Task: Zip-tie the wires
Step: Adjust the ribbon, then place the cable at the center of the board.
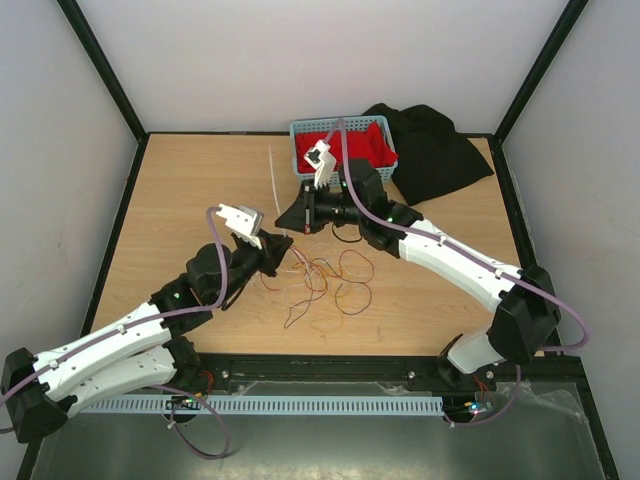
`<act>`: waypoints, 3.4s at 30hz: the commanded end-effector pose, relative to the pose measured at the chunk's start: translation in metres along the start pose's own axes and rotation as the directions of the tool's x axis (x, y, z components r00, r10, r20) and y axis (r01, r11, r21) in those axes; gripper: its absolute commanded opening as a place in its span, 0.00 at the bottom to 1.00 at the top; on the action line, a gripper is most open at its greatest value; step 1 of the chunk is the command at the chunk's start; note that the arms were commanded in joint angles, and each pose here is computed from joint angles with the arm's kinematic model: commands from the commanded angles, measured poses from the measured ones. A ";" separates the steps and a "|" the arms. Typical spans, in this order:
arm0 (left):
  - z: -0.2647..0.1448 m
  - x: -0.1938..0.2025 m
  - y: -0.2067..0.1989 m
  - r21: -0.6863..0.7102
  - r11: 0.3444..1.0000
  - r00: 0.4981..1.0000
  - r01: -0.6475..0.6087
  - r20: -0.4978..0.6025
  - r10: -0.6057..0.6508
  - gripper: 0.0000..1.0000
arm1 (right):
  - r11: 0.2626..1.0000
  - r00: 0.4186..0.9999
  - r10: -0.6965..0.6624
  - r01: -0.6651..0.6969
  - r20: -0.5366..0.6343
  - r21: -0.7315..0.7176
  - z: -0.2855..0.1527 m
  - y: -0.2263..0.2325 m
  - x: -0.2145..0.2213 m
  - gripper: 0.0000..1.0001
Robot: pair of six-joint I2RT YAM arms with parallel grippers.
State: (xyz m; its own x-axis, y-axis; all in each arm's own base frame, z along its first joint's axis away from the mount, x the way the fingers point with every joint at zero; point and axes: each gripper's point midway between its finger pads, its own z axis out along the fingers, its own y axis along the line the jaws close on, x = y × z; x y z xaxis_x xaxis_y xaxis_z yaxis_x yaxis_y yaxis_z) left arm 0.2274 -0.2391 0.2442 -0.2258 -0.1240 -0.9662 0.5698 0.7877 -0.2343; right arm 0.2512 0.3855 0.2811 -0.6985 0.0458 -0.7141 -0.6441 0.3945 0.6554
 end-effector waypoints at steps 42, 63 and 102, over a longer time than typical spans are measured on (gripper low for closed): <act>-0.031 0.013 0.044 -0.206 0.978 0.982 0.035 -0.174 -0.071 0.01 | 0.907 0.869 -0.356 0.410 0.344 -0.095 -0.096 0.016 -0.044 0.99; -0.033 -0.038 0.032 -0.198 0.970 0.969 0.140 -0.174 -0.175 0.01 | 0.631 0.472 -0.713 0.755 0.519 0.179 -0.025 0.029 0.030 0.99; -0.105 -0.122 0.016 -0.103 0.982 0.987 0.156 -0.012 -0.158 0.00 | 0.740 0.654 -0.629 0.338 0.420 0.582 0.020 -0.162 0.058 0.99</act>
State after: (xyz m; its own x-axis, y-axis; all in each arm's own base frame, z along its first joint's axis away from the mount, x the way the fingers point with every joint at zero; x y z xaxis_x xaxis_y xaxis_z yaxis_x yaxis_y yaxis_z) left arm 0.1856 -0.1606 0.3556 -0.3648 -0.2387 -0.9000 0.4467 0.8032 -0.3941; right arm 0.3107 0.3666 0.1027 0.0688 0.0500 -0.9964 -0.5854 0.8108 0.0003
